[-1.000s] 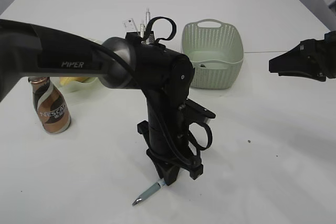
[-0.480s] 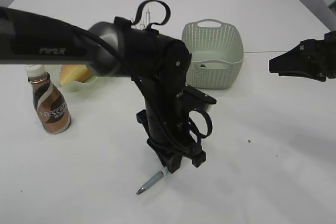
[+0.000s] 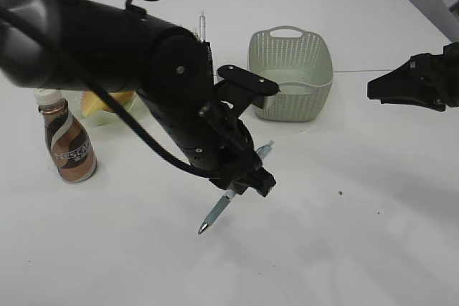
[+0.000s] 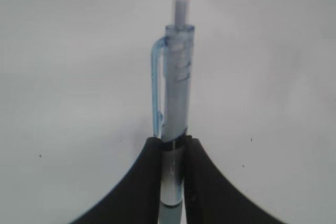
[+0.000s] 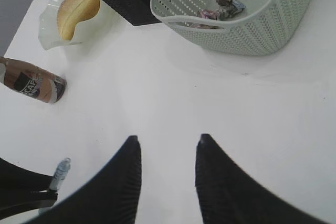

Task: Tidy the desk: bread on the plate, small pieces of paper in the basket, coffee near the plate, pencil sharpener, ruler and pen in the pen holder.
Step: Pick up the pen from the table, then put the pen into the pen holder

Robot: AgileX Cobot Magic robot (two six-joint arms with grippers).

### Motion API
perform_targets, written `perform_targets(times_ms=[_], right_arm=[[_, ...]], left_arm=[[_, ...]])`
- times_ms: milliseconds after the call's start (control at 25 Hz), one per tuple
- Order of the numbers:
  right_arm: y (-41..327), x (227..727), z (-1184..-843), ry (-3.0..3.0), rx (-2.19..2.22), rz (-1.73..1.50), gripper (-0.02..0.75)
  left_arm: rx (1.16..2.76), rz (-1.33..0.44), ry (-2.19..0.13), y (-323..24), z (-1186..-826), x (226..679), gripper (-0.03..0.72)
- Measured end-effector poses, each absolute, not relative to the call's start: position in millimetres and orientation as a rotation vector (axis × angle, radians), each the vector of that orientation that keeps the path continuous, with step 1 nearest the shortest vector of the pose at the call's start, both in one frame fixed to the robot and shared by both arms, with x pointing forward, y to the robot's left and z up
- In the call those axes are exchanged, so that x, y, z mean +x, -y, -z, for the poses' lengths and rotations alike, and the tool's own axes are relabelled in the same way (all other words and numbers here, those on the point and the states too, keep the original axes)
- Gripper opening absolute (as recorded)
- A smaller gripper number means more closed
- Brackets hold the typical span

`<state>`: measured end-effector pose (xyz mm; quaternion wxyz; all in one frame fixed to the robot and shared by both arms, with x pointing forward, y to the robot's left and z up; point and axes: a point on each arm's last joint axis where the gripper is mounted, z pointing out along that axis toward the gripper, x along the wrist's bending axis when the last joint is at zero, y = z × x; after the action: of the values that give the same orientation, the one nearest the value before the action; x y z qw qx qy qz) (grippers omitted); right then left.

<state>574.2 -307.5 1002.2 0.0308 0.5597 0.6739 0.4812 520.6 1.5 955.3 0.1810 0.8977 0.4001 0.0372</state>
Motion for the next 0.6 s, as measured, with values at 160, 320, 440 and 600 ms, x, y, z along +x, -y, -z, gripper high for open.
perform_targets(times_ms=[160, 320, 440, 600], right_arm=[[307.5, 574.2, -1002.2, -2.077, 1.725, -1.483, 0.260], [307.5, 574.2, -1002.2, -2.077, 1.725, -1.483, 0.260], [307.5, 574.2, -1002.2, -2.077, 1.725, -1.483, 0.259], [307.5, 574.2, -1002.2, -2.077, 1.725, -1.483, 0.259]], left_arm=[[2.338, -0.233, -1.042, -16.3, -966.6, 509.7, 0.062], [2.170, -0.323, -0.990, -28.4, -975.6, 507.5, 0.062], [2.049, -0.397, -0.950, -33.0, -987.0, 517.1, 0.062], [1.875, -0.489, -0.905, -38.9, -1003.3, 532.8, 0.062]])
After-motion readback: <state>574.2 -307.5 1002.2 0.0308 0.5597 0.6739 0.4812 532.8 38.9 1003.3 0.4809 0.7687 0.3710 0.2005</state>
